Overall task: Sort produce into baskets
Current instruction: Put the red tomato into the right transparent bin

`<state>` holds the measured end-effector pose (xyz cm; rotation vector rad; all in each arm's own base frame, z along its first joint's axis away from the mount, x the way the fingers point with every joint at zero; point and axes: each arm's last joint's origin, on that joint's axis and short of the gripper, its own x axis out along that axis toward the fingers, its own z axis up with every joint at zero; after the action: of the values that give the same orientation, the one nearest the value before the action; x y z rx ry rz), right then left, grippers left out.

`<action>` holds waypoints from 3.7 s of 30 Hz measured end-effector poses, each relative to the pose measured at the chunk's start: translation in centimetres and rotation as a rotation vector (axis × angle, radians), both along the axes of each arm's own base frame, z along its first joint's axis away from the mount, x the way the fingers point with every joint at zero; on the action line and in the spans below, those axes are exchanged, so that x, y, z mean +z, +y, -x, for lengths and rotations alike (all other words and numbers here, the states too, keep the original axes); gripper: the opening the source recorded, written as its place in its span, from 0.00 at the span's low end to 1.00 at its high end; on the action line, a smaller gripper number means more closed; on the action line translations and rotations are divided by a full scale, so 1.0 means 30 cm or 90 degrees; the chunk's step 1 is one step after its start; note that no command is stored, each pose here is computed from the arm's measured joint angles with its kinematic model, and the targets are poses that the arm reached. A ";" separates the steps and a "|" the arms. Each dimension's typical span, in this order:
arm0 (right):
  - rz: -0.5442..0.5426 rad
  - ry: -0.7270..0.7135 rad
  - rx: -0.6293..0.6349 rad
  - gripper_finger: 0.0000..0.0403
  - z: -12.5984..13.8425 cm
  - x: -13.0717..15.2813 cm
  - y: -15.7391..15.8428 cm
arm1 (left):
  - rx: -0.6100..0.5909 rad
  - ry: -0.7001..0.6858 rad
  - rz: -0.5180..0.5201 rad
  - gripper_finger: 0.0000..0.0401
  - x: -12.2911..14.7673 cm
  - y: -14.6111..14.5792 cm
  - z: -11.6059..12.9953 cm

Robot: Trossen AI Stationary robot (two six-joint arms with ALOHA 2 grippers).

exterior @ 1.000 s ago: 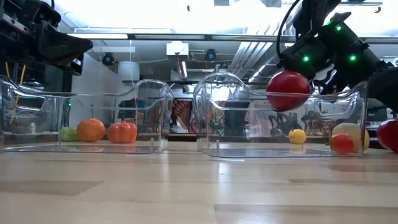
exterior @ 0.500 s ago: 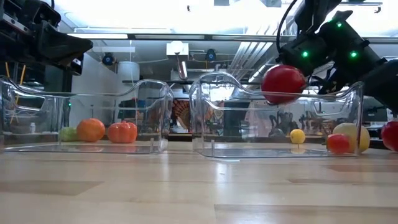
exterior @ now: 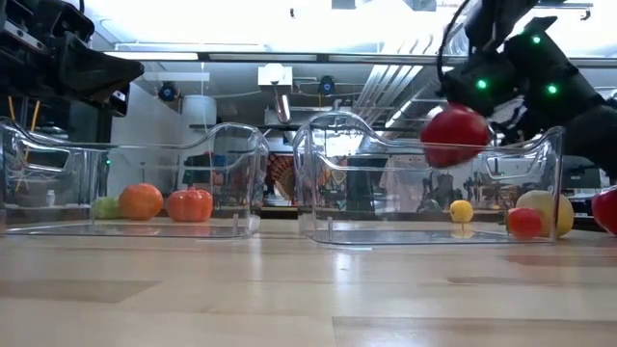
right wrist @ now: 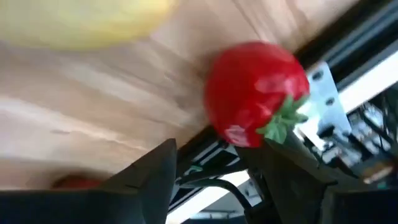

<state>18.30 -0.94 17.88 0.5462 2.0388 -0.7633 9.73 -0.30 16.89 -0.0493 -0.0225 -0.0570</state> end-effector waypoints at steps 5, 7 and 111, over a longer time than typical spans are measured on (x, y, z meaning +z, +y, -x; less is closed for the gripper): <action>0.042 0.032 -0.047 0.55 0.024 -0.027 -0.003 | 0.000 0.000 0.000 0.00 0.000 0.000 0.000; 0.056 0.016 -0.064 0.54 0.013 -0.021 -0.008 | 0.000 0.000 0.000 0.00 0.000 0.000 0.000; 0.499 -0.209 -0.395 0.00 0.002 0.023 -0.266 | 0.000 0.000 0.000 0.00 0.000 0.000 0.000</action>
<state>18.24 -8.91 18.57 0.7696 1.1152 -1.6127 9.73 -0.30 16.89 -0.0494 -0.0222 -0.0572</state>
